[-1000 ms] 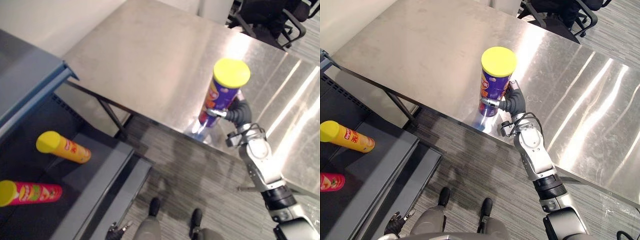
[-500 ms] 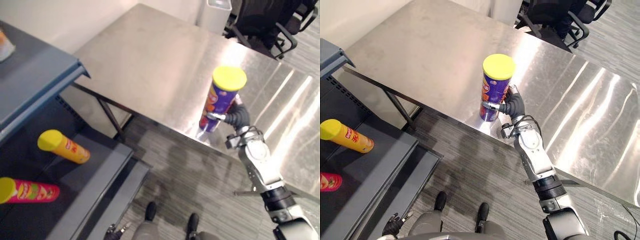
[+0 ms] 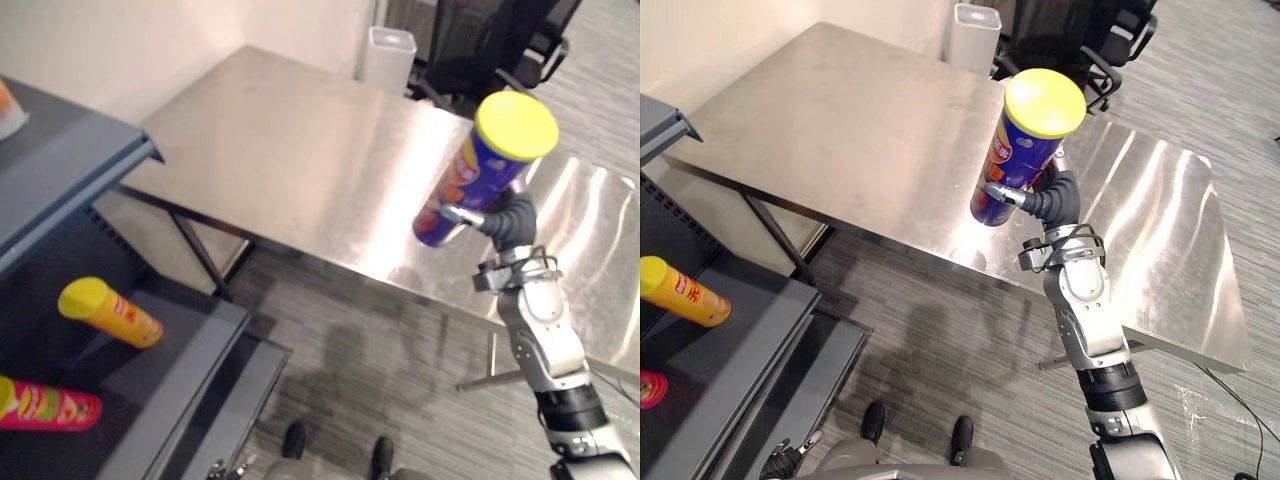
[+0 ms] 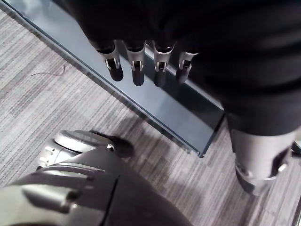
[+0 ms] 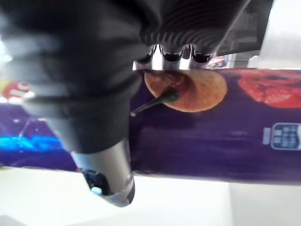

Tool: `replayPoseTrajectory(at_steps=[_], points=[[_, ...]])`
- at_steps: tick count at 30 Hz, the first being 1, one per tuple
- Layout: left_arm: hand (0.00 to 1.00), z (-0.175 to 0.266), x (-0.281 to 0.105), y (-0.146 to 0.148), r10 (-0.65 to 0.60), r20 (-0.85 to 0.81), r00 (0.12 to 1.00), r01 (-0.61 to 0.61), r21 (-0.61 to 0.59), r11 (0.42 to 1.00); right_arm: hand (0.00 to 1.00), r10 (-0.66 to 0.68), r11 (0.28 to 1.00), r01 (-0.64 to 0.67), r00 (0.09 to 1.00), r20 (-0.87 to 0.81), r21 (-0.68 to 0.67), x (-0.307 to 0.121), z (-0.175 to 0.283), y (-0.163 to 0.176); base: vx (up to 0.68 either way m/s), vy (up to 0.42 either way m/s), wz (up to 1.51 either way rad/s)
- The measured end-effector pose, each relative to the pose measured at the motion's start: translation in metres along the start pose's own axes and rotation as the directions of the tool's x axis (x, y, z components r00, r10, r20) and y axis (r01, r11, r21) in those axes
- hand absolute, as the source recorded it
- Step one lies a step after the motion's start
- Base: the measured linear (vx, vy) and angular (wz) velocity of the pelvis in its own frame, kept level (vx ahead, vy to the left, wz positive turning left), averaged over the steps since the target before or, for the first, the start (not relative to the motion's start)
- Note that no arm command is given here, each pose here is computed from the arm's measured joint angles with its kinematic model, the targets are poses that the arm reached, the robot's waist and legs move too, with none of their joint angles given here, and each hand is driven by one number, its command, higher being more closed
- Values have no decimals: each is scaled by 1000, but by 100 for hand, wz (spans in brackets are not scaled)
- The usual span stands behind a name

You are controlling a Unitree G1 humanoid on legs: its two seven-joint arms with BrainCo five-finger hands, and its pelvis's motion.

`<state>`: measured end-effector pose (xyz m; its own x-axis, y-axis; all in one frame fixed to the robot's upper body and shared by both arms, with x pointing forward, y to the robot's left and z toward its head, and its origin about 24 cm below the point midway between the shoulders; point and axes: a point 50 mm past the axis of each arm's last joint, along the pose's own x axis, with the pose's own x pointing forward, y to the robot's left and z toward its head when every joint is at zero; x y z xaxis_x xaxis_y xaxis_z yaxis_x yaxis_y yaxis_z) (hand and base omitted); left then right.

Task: Put the gum and the chips on the shelf.

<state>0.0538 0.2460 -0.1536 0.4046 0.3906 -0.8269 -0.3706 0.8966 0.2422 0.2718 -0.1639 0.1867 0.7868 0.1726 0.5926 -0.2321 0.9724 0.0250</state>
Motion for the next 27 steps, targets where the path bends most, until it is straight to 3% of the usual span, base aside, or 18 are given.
replayPoseTrajectory(at_steps=[6,11,13,16,20,23,27], points=[[0,-5,-1,-1,-4,-25,1000,4,0,1000,100,81,990,-76,996,-39,118,-35,2,12,-13,3,-5],[0,-13,-2,1,-2,-59,998,2,8,1000,100,183,969,-151,971,-156,197,-76,-11,41,-31,6,-8],[0,-15,-3,0,-4,-63,998,5,10,1000,100,179,977,-150,961,-209,149,-90,-17,49,-29,5,-9],[0,-16,-4,-1,-7,-51,999,8,11,1000,100,166,982,-182,950,-263,-40,-105,-22,53,-20,4,-1],[0,-19,-4,-1,-7,-59,998,8,25,1000,100,180,907,-304,905,-385,-292,-138,-40,67,-9,0,10],[0,-18,-3,-4,-17,-63,998,21,61,998,100,210,864,-410,821,-531,-293,-170,-60,77,2,-3,12],[0,-22,-4,-5,-24,-81,996,30,77,997,100,202,860,-449,738,-644,-244,-198,-76,80,3,0,1]])
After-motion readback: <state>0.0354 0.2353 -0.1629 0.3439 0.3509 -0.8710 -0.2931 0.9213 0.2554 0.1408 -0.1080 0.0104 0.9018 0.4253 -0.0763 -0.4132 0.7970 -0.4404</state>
